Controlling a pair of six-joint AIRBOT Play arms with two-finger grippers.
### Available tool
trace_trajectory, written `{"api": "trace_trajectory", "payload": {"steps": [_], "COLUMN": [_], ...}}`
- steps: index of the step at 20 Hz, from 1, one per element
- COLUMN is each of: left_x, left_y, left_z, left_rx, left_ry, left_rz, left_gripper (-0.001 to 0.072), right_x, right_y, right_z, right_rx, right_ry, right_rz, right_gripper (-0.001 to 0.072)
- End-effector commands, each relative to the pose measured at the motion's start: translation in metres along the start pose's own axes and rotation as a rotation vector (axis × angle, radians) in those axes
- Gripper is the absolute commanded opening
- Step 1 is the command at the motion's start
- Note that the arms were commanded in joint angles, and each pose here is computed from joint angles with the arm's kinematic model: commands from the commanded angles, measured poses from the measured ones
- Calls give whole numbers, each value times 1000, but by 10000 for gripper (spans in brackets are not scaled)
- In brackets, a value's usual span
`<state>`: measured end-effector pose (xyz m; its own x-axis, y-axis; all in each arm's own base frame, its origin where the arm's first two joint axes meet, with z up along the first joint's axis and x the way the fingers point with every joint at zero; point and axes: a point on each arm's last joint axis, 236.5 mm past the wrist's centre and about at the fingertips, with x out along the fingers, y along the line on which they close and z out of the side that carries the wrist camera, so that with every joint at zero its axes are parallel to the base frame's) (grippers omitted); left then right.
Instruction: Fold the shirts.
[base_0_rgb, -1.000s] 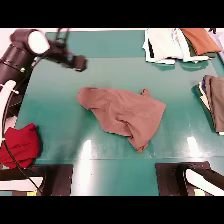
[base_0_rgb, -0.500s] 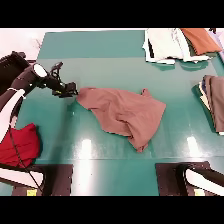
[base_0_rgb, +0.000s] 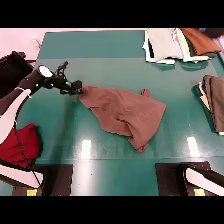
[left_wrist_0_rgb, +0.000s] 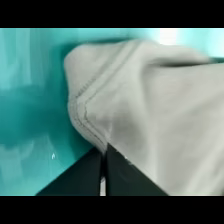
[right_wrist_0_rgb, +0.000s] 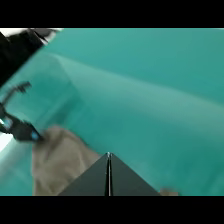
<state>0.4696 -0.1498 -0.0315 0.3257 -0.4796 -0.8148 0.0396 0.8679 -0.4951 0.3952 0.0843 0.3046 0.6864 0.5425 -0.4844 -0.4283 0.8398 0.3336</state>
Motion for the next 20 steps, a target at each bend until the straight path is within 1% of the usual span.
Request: {"api": "trace_trajectory", "payload": {"steps": [1,2,3,4,5,7,8,10,12,13,14,15,16,17,18,20], "left_x": [-32,-42,-51,-54,-55,-55,-54,-54,-54,-54,-54,-54,-54,-56,-61,-93], "left_y": [-21,-29,-35,-39,-40,-39,-39,-39,-39,-39,-39,-40,-40,-41,-44,-59], "left_z": [29,38,44,46,47,42,41,40,37,37,37,36,35,35,38,55], "left_rx": [72,89,109,120,122,123,123,124,124,124,124,124,124,126,134,181], "left_ry": [-84,-115,-138,-145,-145,-126,-121,-114,-105,-105,-103,-99,-95,-95,-111,-197], "left_rz": [-14,-20,-26,-32,-33,-33,-34,-33,-34,-35,-35,-35,-36,-37,-37,-33], "left_gripper": [22,22,22,22,23,23,23,23,23,22,23,23,23,22,21,21], "right_x": [-2,-2,0,8,19,45,60,92,117,129,139,149,157,162,165,156], "right_y": [-91,-112,-125,-131,-130,-123,-118,-110,-109,-108,-108,-108,-109,-110,-108,-104], "right_z": [-117,-159,-198,-238,-274,-325,-338,-343,-345,-346,-346,-342,-334,-321,-304,-248], "right_rx": [239,298,368,461,558,716,765,846,872,854,834,804,773,729,679,562], "right_ry": [281,363,429,484,528,576,573,520,506,519,527,526,512,491,463,365], "right_rz": [-247,-299,-320,-304,-271,-196,-153,-71,-55,-56,-58,-60,-64,-65,-52,-27], "right_gripper": [23,24,63,337,515,514,513,511,506,488,426,347,231,57,23,22]}}
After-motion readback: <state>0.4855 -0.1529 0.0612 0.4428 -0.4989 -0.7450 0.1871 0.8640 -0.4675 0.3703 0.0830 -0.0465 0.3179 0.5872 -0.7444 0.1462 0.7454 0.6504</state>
